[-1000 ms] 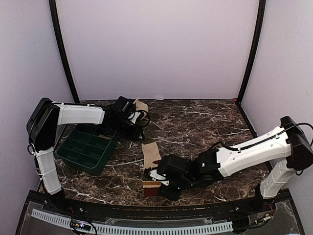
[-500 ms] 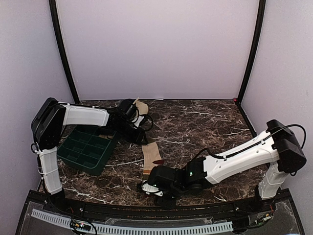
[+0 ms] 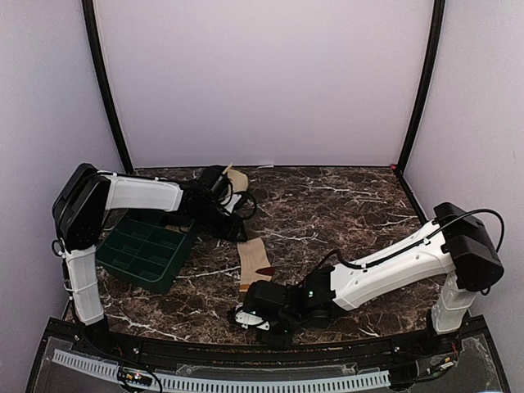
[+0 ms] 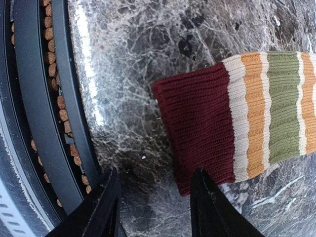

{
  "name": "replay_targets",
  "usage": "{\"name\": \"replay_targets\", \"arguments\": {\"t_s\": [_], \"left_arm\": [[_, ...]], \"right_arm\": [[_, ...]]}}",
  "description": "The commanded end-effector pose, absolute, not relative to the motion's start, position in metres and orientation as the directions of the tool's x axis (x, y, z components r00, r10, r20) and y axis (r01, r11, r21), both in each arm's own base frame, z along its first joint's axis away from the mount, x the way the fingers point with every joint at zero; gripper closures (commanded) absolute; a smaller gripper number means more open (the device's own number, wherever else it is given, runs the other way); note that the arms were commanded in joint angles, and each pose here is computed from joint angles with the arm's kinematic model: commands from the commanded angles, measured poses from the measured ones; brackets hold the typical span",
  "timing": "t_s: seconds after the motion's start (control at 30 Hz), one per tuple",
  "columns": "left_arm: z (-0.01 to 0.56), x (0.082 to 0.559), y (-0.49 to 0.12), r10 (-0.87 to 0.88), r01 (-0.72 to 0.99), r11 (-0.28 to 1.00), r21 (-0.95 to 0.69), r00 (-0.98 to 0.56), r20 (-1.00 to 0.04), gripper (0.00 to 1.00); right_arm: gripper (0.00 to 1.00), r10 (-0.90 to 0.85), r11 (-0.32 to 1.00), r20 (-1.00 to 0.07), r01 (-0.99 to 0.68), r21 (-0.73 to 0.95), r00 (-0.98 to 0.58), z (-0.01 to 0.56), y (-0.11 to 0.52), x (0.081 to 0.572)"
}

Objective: Roll the socks
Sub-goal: Pick up the sock from the center of the board.

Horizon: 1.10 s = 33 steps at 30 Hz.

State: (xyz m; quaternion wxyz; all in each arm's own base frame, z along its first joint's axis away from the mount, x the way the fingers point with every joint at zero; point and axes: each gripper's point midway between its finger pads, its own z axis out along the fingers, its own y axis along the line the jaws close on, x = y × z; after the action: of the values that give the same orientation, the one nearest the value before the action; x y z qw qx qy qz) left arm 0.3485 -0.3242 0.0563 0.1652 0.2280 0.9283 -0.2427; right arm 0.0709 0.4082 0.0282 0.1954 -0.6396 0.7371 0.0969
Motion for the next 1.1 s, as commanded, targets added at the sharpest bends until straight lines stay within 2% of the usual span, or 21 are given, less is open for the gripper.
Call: {"name": "replay_targets", "arguments": {"t_s": [0.0,0.3,0.43,0.7,0.83,0.93,1.07], "left_arm": [[0.056,0.347,-0.325,0.343,0.504,0.775,-0.38,-0.842,-0.417,0.64],[0.052,0.345,-0.322,0.346,0.502,0.781,-0.373,-0.843,-0.412,0.64],[0.051,0.345,-0.322,0.344,0.501,0.781,-0.374,-0.844,-0.412,0.64],[0.051,0.344,-0.32,0.333,0.492,0.787,-0.372,-0.847,-0.415,0.64],[0.056,0.345,-0.317,0.316,0.484,0.795,-0.367,-0.845,-0.43,0.64],[0.064,0.345,-0.314,0.299,0.479,0.801,-0.36,-0.84,-0.453,0.64],[0.08,0.347,-0.306,0.265,0.469,0.816,-0.338,-0.823,-0.502,0.64]], "right_arm": [[0.56,-0.892,0.165,-0.442,-0.977,-0.134,-0.09,0.035,0.419,0.082],[0.58,-0.912,0.15,-0.399,-0.981,-0.121,-0.09,0.024,0.412,0.087],[0.69,-0.931,0.138,-0.352,-0.986,-0.097,-0.096,0.011,0.404,0.085],[0.79,-0.942,0.145,-0.316,-0.986,-0.083,-0.112,0.002,0.4,0.084],[0.93,-0.953,0.149,-0.276,-0.986,-0.073,-0.124,-0.004,0.394,0.082],[1.0,-0.952,0.15,-0.278,-0.988,-0.047,-0.131,0.002,0.396,0.078],[1.0,-0.939,0.147,-0.315,-0.989,0.006,-0.141,0.025,0.408,0.071]]}}
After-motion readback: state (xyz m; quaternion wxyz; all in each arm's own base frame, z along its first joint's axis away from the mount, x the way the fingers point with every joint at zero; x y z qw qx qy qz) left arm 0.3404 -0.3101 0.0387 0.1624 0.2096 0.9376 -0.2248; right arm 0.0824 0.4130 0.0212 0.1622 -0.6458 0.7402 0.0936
